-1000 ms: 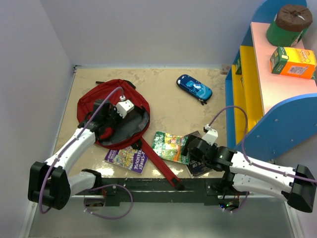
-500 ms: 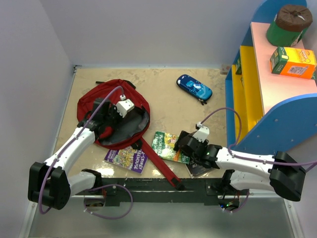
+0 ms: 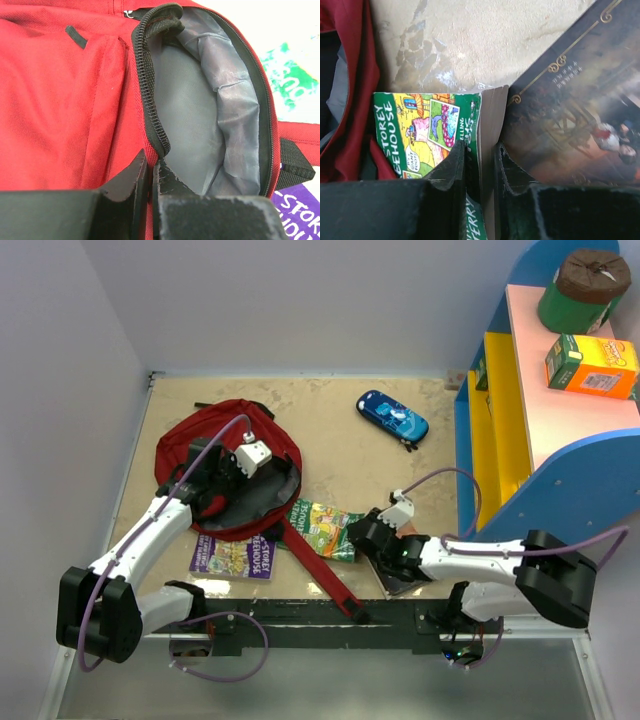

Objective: Pack the student bag
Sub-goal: Pick up the book from the center of the board.

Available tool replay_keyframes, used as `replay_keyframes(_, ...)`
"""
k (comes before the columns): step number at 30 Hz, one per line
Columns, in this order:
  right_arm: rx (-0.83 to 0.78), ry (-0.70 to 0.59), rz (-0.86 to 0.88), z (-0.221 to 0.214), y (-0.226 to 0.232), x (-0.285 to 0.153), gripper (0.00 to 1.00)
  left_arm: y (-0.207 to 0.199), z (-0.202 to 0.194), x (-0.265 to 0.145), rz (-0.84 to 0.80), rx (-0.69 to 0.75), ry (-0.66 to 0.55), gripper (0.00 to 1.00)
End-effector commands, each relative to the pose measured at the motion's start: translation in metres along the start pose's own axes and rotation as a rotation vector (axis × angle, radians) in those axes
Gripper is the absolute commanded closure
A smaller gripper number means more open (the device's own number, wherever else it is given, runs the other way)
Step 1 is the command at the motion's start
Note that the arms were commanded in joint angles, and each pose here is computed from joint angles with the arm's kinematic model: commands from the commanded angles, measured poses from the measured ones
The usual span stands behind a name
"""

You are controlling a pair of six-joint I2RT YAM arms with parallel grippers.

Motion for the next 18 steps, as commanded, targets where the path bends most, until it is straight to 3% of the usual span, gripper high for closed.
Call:
replay_keyframes(1, -0.142, 0.034, -0.105, 0.009, -0.033, -0.026, 1.00, 0.009, 0.012, -0.002, 0.018, 0.025, -0.043, 1.00)
replay_keyframes(8, -0.095, -0.042, 0.276, 0.068, 0.122, -0.098, 1.00, 0.006, 0.008, 0.002, 0.013, 0.004, -0.038, 1.00)
replay_keyframes(12, -0.182, -0.052, 0.318, 0.077, 0.169, -0.117, 1.00, 0.007, 0.008, 0.004, 0.020, -0.008, -0.039, 1.00)
replay_keyframes(18, -0.149, -0.092, 0.459, 0.101, 0.229, -0.152, 1.00, 0.010, 0.014, 0.004, 0.033, -0.037, -0.064, 1.00)
Point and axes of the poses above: each gripper's point midway between its finger pads, its own x axis out along the fingers, its own y axis along the line the jaws close on, z = x × y, the point moved 2 cm from there along -x, back along the fingers, and after that the axes turned 15 degrees about x, right-handed, at the moved point
